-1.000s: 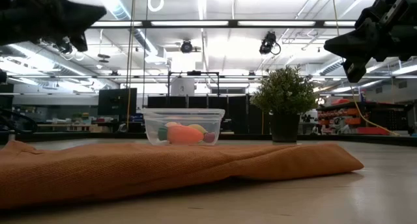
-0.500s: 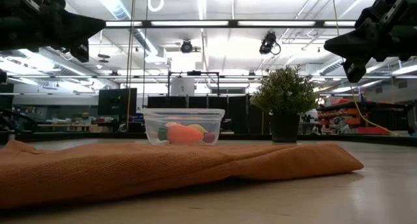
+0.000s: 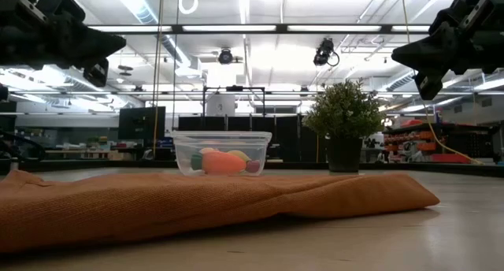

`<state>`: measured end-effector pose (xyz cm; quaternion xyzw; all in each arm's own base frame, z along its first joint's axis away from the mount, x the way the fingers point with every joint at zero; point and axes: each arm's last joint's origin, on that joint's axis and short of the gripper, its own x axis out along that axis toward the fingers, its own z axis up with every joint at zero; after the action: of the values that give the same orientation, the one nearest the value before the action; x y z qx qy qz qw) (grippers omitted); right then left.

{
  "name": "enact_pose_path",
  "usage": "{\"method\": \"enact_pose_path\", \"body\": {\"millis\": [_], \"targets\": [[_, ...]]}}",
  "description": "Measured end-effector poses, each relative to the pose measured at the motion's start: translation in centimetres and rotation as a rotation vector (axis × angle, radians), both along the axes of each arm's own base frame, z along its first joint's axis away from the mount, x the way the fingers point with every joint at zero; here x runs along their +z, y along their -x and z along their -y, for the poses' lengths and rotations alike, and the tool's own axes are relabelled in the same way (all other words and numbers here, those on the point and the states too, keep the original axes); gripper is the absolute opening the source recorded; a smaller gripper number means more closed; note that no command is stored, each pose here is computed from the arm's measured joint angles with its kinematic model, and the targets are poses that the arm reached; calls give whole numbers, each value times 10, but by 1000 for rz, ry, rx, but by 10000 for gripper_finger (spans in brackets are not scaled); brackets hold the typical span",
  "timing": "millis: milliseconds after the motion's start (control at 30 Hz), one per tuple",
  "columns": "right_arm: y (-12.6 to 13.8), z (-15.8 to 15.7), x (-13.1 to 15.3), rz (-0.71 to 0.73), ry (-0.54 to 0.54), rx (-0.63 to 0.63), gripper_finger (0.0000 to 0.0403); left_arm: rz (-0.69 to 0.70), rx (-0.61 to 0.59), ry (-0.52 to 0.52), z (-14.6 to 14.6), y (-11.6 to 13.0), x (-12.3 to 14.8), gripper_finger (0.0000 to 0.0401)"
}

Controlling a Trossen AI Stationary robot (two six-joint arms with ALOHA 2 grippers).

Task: Pick and placing Produce into tupperware
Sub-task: Return to Home Position

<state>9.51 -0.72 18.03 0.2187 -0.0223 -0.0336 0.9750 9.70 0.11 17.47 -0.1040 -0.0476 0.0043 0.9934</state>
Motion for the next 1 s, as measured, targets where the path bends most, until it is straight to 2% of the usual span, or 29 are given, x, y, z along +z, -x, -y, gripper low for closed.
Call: {"method": "enact_pose_path", "body": {"millis": [167, 367, 533, 700, 867, 1000], "targets": [[0, 0, 0, 0, 0, 0, 0, -53, 24, 45, -1, 0, -5, 22], [0, 0, 0, -1, 7, 0, 0, -63, 23, 62, -1, 0, -6, 14], [0, 0, 0, -19, 196, -5, 0, -40, 28, 40, -1, 0, -4, 10], [0, 0, 0, -30, 357, -10, 0, -38, 38, -84, -1, 0, -3, 16], [0, -1, 0, -31, 423, 14, 0, -33, 38, -87, -1, 0, -3, 19], [0, -2, 5, 26, 506, 40, 0, 13, 41, -97, -1, 0, 1, 14]]}}
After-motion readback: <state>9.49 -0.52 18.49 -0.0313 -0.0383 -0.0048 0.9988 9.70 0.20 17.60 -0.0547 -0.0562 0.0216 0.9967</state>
